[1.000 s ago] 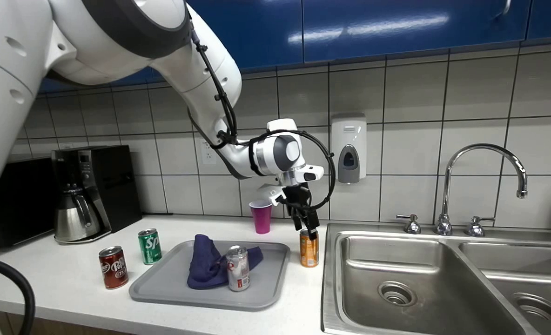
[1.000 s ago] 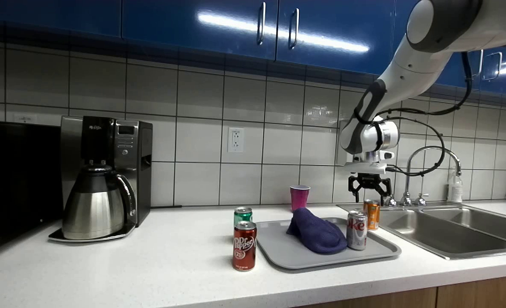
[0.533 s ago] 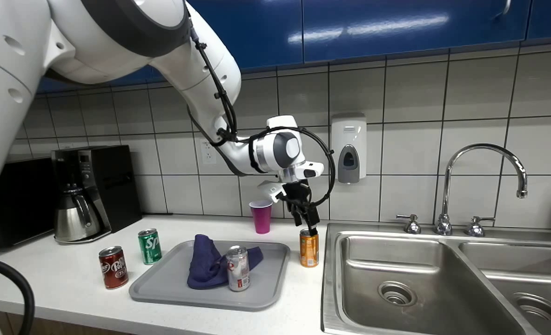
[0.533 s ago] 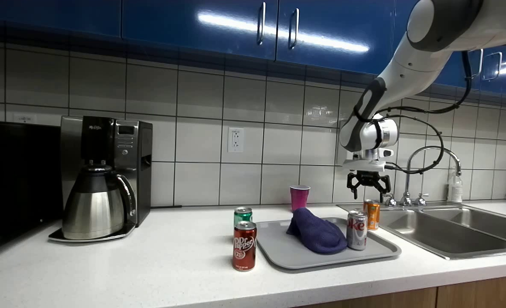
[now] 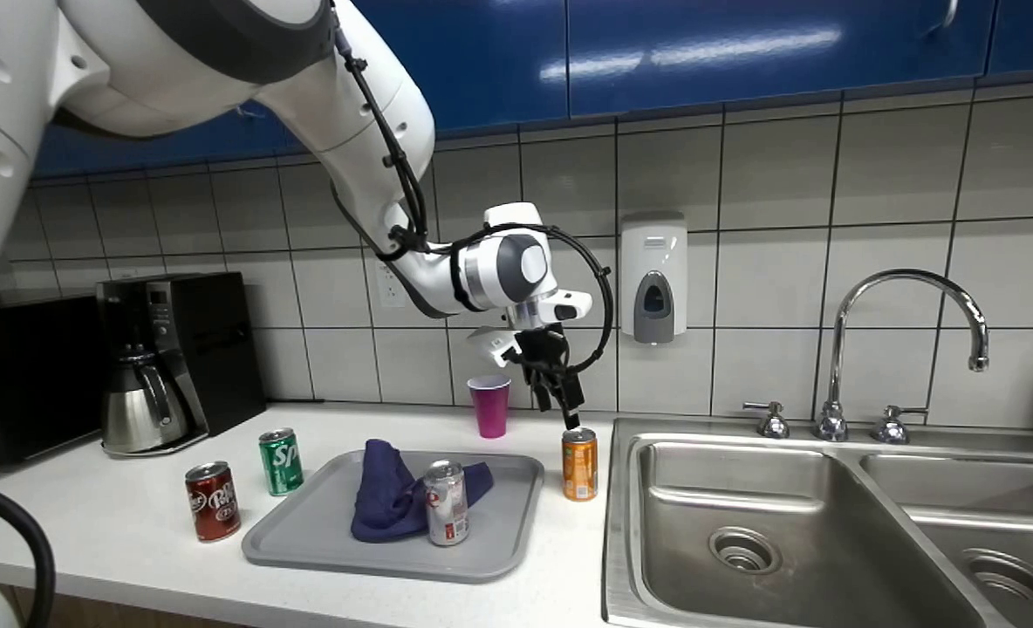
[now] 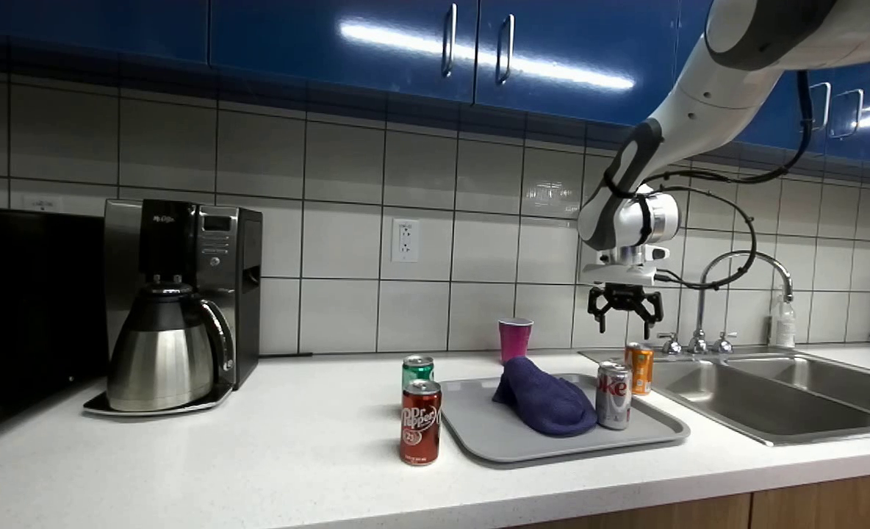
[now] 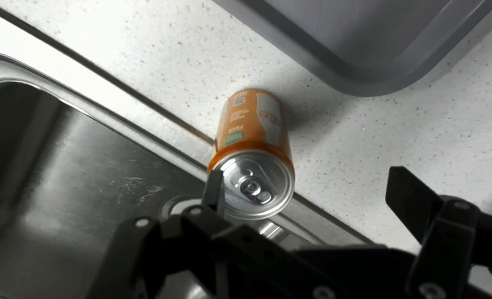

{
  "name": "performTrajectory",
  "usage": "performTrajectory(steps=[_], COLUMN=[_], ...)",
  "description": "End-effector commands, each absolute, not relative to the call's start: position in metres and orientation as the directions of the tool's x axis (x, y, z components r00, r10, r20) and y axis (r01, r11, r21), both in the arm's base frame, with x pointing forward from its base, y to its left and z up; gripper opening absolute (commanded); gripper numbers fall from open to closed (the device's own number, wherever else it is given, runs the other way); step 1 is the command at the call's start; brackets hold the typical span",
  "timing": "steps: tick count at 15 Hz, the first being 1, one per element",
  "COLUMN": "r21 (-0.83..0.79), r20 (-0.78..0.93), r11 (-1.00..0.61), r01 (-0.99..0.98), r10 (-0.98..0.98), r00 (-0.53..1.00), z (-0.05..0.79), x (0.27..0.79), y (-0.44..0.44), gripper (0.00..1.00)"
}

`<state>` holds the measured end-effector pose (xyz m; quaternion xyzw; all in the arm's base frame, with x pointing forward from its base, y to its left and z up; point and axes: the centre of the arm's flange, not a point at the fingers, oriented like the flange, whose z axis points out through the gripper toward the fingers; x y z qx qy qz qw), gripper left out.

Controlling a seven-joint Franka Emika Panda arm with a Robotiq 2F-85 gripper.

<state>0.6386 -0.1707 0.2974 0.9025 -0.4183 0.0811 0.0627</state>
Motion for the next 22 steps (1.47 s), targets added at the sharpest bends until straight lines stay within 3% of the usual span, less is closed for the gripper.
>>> performTrajectory(steps=[1,22], r21=[0.033,0.047], r20=[0.187,0.064], r11=[-0.651,-0.745], r01=[-0.758,-0.666], r10=[-0.741,-0.663], r00=[0.645,0.746], z=[0.312,0.301], x=[0.614,0.541], y=[-0.145,-0.069], gripper=[1.00,1.00])
